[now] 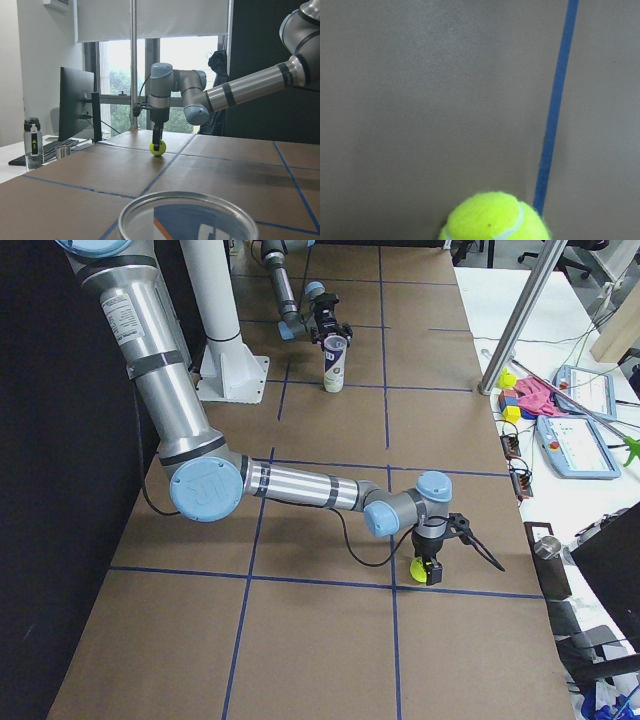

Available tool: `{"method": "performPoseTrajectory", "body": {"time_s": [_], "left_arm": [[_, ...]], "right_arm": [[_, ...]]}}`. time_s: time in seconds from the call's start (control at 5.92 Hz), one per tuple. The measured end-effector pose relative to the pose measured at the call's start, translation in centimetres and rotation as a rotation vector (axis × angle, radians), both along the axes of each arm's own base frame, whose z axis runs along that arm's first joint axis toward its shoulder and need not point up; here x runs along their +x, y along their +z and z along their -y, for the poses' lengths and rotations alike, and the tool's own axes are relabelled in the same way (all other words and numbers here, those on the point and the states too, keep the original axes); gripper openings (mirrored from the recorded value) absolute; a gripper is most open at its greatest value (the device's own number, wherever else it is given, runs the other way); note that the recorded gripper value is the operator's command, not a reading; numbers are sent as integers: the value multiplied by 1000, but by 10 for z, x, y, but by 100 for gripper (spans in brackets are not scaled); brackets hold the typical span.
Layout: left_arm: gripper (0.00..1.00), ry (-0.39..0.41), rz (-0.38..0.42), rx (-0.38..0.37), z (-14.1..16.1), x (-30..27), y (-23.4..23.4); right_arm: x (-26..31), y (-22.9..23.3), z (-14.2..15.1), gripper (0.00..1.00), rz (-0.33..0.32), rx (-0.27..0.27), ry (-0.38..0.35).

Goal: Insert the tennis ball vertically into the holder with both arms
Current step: 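Grasp the second tennis ball with the right gripper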

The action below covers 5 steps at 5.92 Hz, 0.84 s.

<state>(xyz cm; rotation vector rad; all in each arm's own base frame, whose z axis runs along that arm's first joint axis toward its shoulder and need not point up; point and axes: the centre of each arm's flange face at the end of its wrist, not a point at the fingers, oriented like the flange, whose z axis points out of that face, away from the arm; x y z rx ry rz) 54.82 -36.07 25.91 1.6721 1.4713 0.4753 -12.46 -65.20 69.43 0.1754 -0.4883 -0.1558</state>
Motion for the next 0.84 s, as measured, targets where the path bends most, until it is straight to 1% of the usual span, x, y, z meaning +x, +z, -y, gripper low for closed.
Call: {"method": "performPoseTrajectory", "body": {"time_s": [0.17,0.34,0.51,0.68,0.84], "left_arm": [[99,0,0,0,0,0,0],[99,0,0,0,0,0,0],[99,-1,0,0,0,0,0],[99,-1,0,0,1,0,0],[99,-1,1,0,1,-1,0]], "right_arm": [[-5,0,-1,33,-1,-1,-7],[-7,0,-1,0,-1,-1,-11],[-8,-3,0,0,1,6,-16],[-10,-26,6,0,24,41,-19],[-12,-69,10,0,90,78,7]]}}
